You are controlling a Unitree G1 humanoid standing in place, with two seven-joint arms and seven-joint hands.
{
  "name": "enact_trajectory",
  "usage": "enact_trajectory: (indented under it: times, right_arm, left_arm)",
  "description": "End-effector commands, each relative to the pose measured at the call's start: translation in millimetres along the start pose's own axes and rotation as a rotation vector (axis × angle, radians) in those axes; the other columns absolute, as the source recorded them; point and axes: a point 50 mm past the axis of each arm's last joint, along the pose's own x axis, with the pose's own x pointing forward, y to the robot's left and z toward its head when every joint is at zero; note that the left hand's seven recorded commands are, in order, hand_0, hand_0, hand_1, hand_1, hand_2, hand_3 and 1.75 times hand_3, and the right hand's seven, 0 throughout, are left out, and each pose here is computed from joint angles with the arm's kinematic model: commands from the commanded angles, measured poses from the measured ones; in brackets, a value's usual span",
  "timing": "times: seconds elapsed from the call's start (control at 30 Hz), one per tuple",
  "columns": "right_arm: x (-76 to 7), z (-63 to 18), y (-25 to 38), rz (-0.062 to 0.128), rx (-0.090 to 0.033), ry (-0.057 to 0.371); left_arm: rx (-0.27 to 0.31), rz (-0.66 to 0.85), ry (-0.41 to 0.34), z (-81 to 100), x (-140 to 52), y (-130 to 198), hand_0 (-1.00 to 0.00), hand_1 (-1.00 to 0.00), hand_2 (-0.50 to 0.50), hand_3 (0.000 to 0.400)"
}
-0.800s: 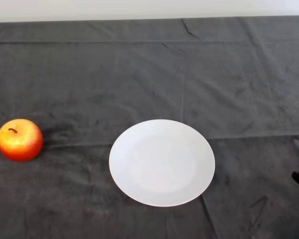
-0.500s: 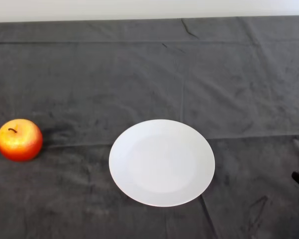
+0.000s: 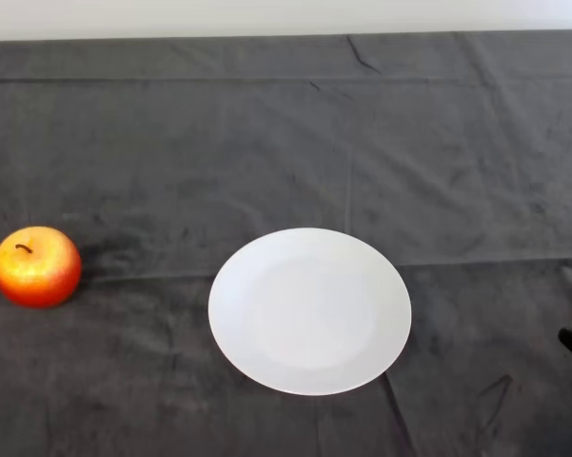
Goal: Move the apple to the plate
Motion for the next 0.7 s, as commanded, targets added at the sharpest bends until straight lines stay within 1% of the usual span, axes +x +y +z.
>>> enact_trajectory:
  times: [0.03, 0.23, 0.4, 0.7]
  right_arm:
    - [-6.6, -16.6, -6.1, -0.009, -0.014, 0.085]
    - [-6.6, -16.6, -6.1, -0.009, -0.014, 0.085]
    - [-6.6, -16.6, -6.1, -0.009, -0.014, 0.085]
    - [-6.6, -16.6, -6.1, -0.009, -0.014, 0.085]
  left_arm:
    - [0.015, 0.015, -0.068, 25.3, 21.0, 7.2, 0.0, 0.0, 0.0, 0.0]
    - [0.039, -0.042, -0.093, 33.5, 26.6, 6.3, 0.0, 0.0, 0.0, 0.0]
    - [0.047, -0.085, -0.109, 41.8, 31.1, 2.9, 0.0, 0.0, 0.0, 0.0]
    - [0.018, -0.15, -0.174, 68.2, 38.0, -13.0, 0.0, 0.0, 0.0, 0.0]
